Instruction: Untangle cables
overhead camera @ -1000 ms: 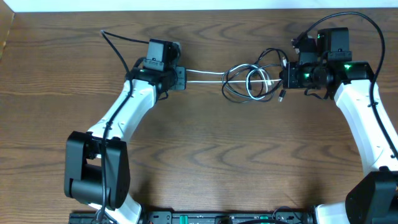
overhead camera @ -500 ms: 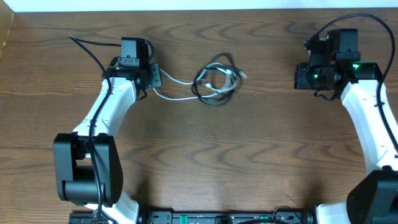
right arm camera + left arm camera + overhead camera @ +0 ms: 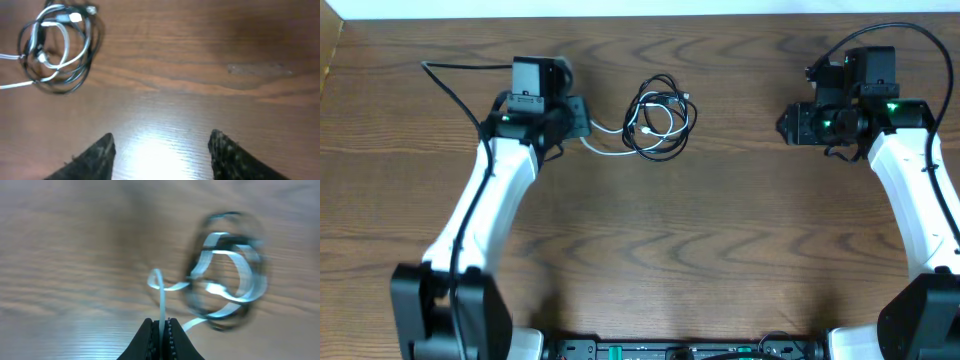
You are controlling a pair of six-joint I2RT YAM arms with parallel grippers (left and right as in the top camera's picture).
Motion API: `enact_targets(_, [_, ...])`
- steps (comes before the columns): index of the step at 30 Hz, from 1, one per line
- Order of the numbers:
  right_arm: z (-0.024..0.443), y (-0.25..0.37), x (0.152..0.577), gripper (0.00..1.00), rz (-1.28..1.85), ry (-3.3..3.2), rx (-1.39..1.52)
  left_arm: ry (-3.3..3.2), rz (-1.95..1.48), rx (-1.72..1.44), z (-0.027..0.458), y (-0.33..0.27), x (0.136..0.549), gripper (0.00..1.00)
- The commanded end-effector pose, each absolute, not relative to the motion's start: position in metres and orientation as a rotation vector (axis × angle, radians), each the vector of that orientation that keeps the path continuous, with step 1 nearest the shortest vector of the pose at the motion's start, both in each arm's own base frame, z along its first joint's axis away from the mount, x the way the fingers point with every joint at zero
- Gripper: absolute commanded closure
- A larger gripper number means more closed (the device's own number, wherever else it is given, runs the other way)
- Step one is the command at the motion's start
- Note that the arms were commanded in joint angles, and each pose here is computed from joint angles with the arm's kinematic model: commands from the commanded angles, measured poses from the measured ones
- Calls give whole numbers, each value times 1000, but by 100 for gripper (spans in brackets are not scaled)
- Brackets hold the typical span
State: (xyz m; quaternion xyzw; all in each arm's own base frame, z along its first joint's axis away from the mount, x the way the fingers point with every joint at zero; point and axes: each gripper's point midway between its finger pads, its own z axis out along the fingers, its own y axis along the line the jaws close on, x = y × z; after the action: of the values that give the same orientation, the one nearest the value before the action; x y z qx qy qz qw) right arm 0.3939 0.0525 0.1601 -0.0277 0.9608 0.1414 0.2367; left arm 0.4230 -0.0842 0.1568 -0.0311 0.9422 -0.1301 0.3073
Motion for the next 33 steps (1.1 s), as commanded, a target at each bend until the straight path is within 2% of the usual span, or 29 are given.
enact_targets(1, [163, 76, 387, 41, 538, 2605, -203, 2397, -514, 41, 201, -127, 405, 92])
enact_targets(8, [151, 107, 382, 40, 576, 2602, -308, 2147, -619, 224, 294, -173, 361, 92])
enact_targets(15, [123, 158, 375, 38, 629, 2573, -445, 1979, -672, 216, 356, -166, 323, 92])
enact_targets(22, [104, 208, 369, 36, 671, 2549, -590, 1906, -682, 219, 381, -158, 302, 92])
enact_targets(26, [85, 221, 372, 33, 660, 2569, -593, 1903, -701, 196, 384, -156, 297, 92])
enact_targets(33, [58, 250, 370, 33, 752, 2560, -665, 1921, -698, 195, 380, -155, 295, 92])
